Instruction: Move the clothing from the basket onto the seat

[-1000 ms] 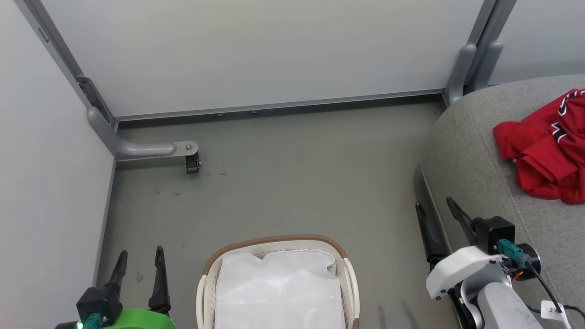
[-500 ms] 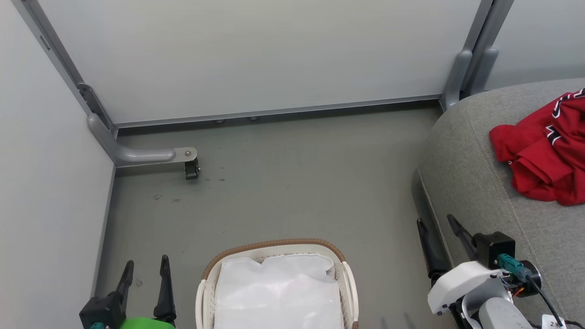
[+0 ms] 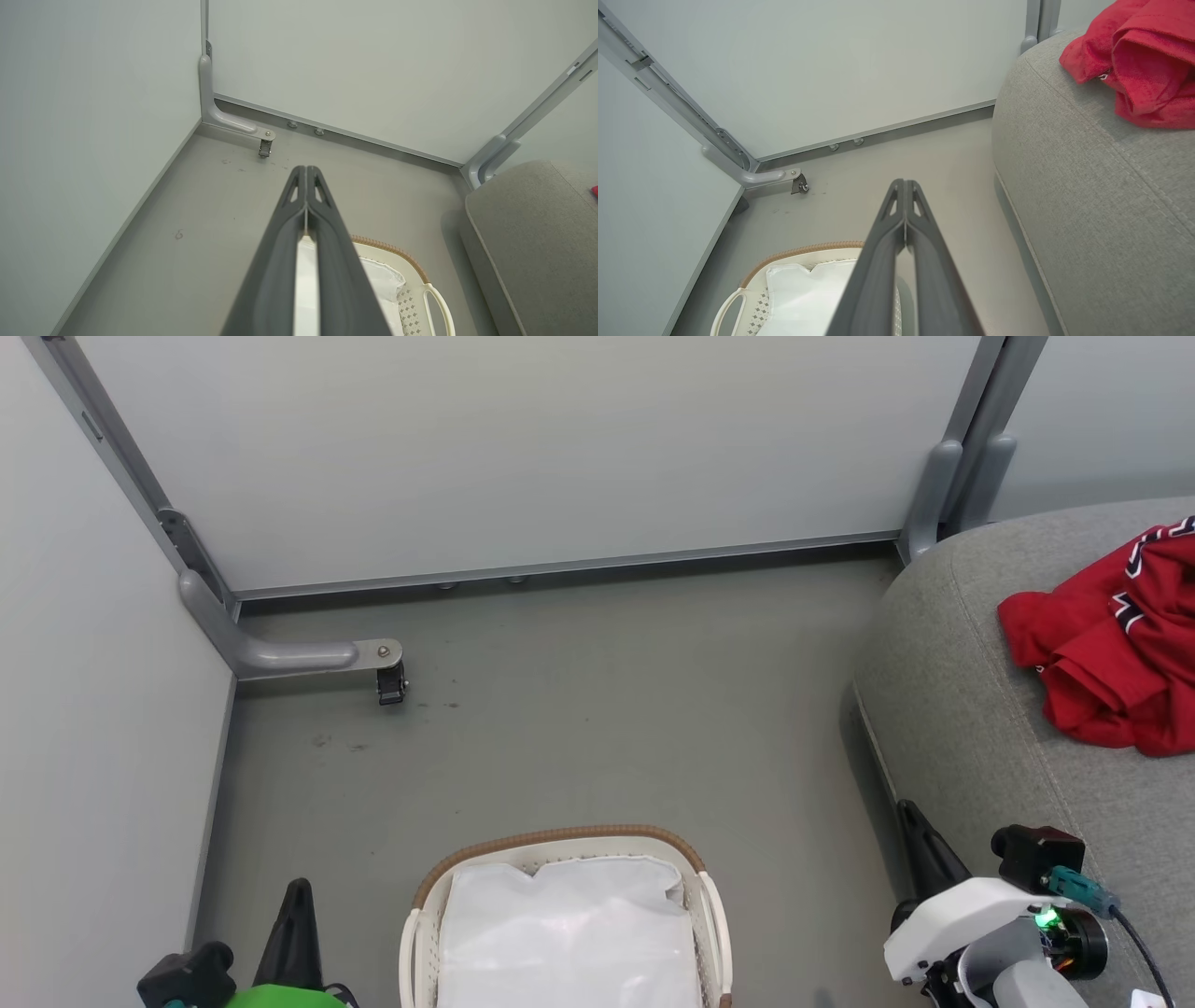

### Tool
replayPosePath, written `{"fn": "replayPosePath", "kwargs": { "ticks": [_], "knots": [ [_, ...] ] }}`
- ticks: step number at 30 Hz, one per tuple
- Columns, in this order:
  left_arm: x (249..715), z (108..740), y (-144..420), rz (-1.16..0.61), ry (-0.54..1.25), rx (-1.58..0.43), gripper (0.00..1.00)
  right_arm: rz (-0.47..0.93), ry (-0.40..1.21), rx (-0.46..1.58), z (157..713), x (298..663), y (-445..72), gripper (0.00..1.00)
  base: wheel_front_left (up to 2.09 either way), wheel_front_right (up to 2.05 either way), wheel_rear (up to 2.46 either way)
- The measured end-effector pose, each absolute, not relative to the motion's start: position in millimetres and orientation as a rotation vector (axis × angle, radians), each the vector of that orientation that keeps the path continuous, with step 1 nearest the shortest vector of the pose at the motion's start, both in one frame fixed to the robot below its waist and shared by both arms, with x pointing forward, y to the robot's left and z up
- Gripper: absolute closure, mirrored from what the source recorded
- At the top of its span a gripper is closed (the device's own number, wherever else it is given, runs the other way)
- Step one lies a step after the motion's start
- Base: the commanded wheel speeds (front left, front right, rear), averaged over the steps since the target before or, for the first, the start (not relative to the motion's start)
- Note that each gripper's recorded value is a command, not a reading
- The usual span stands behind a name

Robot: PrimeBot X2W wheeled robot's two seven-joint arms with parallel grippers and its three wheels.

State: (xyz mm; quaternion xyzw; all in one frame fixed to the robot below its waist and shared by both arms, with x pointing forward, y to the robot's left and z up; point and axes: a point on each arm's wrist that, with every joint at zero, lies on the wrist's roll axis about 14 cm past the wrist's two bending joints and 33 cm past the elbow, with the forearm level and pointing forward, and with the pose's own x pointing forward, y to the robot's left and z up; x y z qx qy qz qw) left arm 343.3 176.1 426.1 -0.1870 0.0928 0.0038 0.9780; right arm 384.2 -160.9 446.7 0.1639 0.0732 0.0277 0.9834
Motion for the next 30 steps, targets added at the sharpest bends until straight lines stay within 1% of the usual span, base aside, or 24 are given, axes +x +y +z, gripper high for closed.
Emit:
{"fn": "replayPosePath", "kwargs": {
  "ticks": [15, 30],
  "knots": [
    [351, 434, 186, 0.077, 0.175, -0.629, 1.0, -0.016, 0.139, 0.597, 455, 386, -173, 1.0, 0.0, 0.0, 0.0],
    [359, 444, 191, 0.102, 0.154, -0.831, 1.0, -0.052, 0.123, 0.804, 462, 388, -181, 1.0, 0.0, 0.0, 0.0]
  ]
}}
